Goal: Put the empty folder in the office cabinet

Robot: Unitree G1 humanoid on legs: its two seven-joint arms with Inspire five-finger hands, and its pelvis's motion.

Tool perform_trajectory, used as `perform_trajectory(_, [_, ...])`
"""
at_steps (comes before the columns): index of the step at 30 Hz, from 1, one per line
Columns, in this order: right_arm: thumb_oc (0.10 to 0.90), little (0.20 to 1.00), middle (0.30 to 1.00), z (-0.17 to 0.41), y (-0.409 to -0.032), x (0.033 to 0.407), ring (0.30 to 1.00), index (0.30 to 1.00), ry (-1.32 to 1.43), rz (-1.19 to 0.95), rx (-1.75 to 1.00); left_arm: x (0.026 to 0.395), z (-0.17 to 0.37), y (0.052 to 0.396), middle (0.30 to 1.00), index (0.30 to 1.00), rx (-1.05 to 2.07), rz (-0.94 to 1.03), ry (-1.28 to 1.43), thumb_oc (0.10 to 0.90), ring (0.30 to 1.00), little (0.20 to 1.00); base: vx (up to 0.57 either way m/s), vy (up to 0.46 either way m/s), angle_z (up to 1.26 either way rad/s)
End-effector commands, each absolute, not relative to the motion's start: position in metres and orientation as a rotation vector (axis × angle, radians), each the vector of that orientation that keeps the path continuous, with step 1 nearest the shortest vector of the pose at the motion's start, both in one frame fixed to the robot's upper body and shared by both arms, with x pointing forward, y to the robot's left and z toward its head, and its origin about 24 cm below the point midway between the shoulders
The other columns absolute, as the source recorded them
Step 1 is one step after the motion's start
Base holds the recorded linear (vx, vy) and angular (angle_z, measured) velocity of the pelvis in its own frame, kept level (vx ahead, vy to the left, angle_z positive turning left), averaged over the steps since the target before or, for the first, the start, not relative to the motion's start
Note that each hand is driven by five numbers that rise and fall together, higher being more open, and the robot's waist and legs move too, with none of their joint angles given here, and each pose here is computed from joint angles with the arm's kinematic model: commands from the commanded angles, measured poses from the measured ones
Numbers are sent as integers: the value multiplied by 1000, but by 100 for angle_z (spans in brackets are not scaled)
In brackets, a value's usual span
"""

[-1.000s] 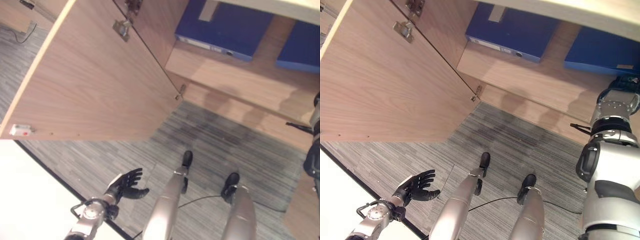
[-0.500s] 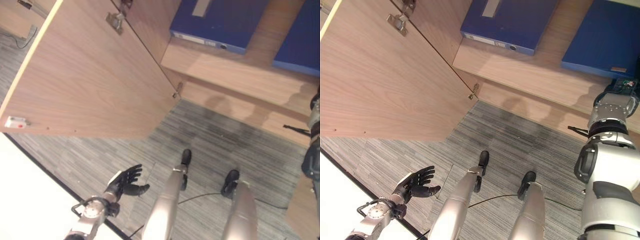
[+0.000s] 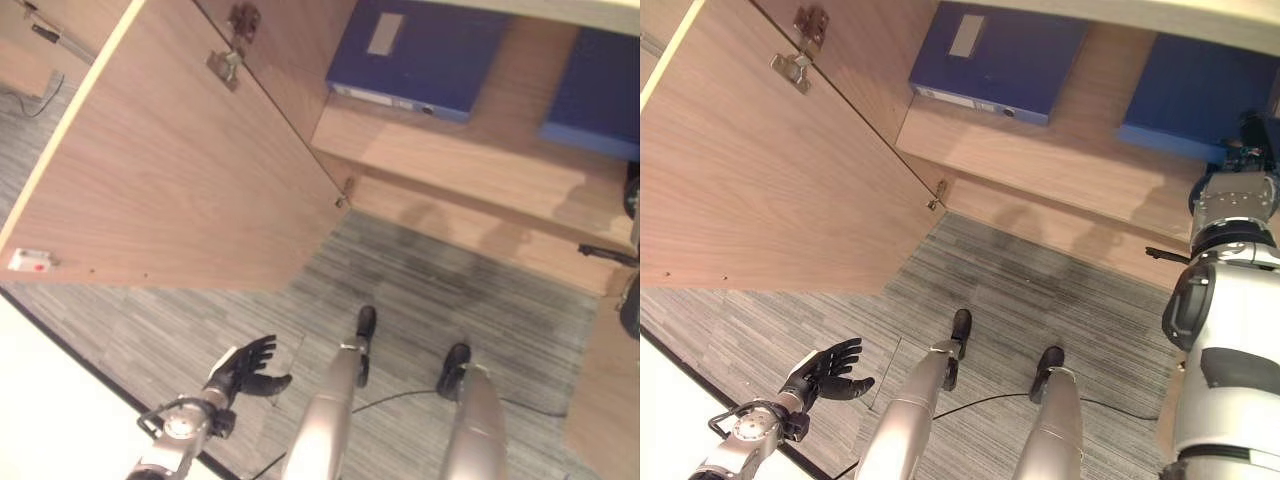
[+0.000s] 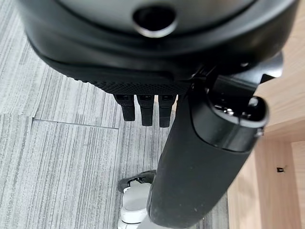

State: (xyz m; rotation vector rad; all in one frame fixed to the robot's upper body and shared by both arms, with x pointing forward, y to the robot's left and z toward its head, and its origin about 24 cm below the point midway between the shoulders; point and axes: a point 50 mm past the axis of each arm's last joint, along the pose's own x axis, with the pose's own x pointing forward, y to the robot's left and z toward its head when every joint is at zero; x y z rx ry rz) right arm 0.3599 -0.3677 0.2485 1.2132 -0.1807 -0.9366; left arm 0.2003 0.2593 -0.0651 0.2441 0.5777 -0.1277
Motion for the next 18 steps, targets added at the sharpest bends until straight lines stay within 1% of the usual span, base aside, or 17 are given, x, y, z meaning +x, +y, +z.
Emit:
perform_trajectory(1, [800,900,900,258,-403,331,900,900,-239,-1078,1084,174,-73,296,900,900,350,-38,683,800,900,900,0,0,0])
perform_trajectory(3, [800,900,900,261,-405,330,900,900,-221,-1090,1046,172,-74,294,900,900,339,-41,685,800,900,900,-42,5,-1])
perform_trajectory(8, [800,900,900,265,-409,326,900,900,-241,-1104,1063,172,-75,294,900,900,288,-15,685,800,900,900,4,-4,0])
perform_trajectory(18, [800,900,900,255,-406,328,900,900,-215,-1122,1079,175,-76,289,900,900,241,-7,674,800,900,900,-11,5,1])
